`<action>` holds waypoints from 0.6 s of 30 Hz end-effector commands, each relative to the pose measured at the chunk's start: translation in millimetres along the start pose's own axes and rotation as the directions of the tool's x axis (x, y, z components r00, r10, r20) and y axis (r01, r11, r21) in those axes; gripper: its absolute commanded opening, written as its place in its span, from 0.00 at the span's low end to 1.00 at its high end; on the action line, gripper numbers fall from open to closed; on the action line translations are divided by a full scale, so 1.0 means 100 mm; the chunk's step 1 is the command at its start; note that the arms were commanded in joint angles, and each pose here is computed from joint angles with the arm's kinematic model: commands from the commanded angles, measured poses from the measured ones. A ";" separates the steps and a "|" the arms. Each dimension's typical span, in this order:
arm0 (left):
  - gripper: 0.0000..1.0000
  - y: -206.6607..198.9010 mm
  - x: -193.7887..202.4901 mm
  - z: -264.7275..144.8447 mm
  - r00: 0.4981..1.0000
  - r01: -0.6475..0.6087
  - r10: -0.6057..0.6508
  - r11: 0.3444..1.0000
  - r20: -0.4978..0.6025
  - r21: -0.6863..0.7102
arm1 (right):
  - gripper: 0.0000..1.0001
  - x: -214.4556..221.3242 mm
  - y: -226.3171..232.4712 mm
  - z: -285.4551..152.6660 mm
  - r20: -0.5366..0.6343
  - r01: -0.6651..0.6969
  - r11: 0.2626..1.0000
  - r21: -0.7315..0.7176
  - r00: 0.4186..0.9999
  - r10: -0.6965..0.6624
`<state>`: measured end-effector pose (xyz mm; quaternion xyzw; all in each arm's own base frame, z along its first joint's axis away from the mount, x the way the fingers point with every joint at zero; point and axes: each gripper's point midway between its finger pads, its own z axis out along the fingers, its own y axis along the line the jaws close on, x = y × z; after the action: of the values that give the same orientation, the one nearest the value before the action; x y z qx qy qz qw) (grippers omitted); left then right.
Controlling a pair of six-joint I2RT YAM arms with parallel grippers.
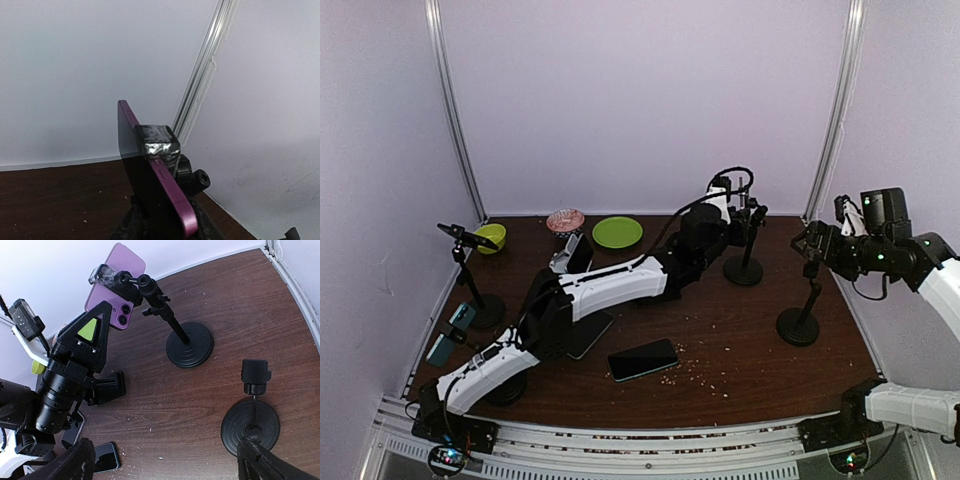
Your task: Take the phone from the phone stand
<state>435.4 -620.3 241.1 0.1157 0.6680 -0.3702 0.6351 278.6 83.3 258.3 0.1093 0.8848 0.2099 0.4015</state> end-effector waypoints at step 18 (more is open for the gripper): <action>0.00 -0.27 -0.52 -0.16 0.994 -0.066 0.059 0.995 0.088 0.080 | 1.00 -0.13 -0.01 -0.11 0.014 0.031 0.999 0.039 0.999 -0.032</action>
<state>432.6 -620.8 234.2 0.1437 0.6604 -0.3577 0.6445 277.3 82.7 251.9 0.1086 0.8942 0.2013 0.3849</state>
